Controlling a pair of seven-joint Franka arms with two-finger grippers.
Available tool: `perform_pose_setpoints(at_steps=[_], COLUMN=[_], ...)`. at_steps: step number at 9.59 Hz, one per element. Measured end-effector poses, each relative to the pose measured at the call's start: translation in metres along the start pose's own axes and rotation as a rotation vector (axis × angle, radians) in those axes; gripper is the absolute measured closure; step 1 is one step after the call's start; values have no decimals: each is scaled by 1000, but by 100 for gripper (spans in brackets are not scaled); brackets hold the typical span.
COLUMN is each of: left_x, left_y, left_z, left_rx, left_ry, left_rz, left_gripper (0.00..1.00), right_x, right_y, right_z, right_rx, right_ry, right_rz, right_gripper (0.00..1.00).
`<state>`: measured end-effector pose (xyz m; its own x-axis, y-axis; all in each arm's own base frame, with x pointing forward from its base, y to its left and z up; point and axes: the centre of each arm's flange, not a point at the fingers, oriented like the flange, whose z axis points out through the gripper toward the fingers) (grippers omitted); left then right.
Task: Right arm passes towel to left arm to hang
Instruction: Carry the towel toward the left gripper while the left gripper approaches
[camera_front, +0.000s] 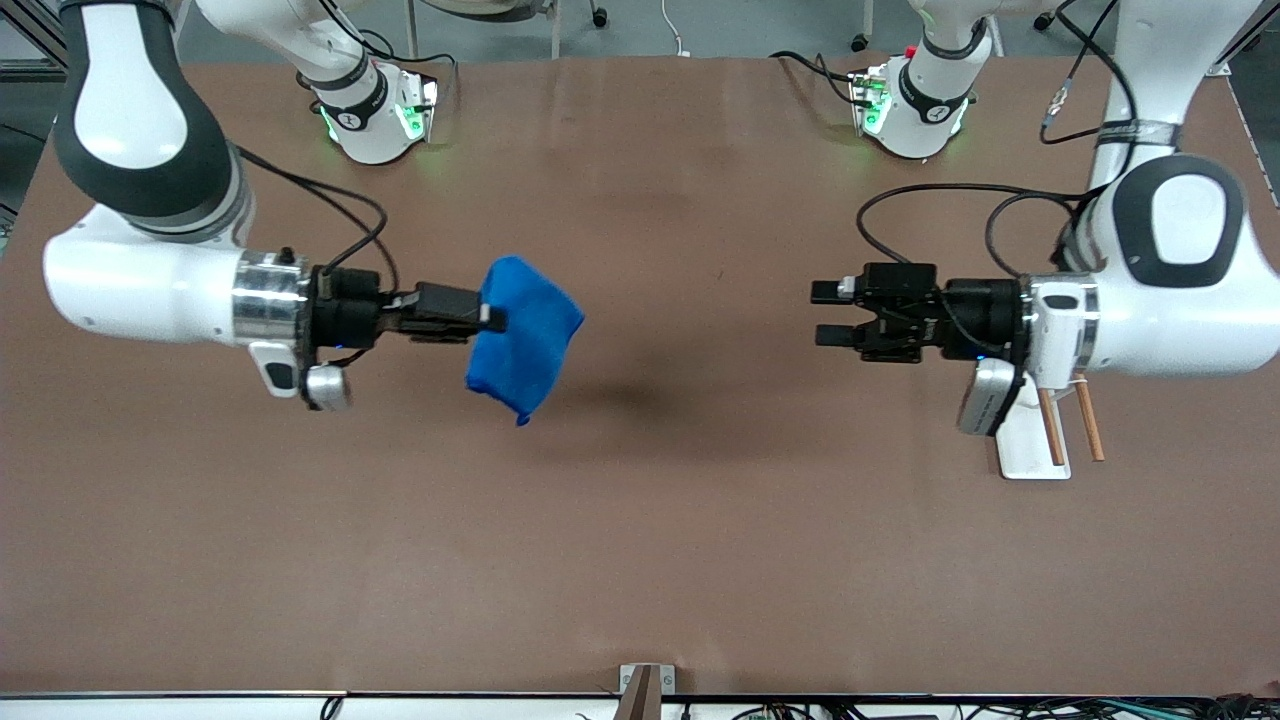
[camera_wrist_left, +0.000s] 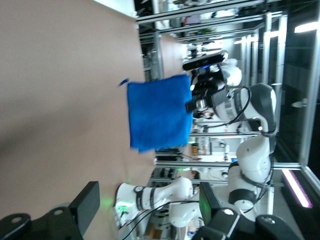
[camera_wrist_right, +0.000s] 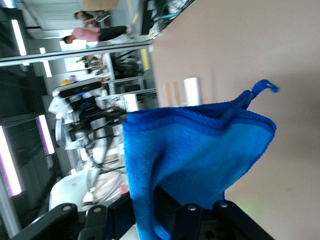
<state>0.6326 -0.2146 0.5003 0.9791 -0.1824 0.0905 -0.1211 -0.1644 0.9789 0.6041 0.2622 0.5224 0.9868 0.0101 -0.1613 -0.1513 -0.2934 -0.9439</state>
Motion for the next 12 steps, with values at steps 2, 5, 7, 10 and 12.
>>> perform_pose_setpoints(at_steps=[2,5,7,10,12], left_x=[10,13,12,10,6], left_y=[-19,-52,-55,-63,-70], left_z=[30,83,105,106,108], left_rx=[-103,-207,-270,-274,-271], left_ry=[59,99,116,120,117], left_rz=[71,140,120,100,83], left_gripper=[25,35,37,36,37], right_x=[-8,-28,-35,-34,-33], right_y=[-15,-37,-47,-48,-46], right_z=[25,78,92,91,92], right_rx=[86,186,193,201,199], right_ry=[1,42,46,49,49], right_rz=[16,51,43,43,46], right_gripper=[86,86,86,86,86])
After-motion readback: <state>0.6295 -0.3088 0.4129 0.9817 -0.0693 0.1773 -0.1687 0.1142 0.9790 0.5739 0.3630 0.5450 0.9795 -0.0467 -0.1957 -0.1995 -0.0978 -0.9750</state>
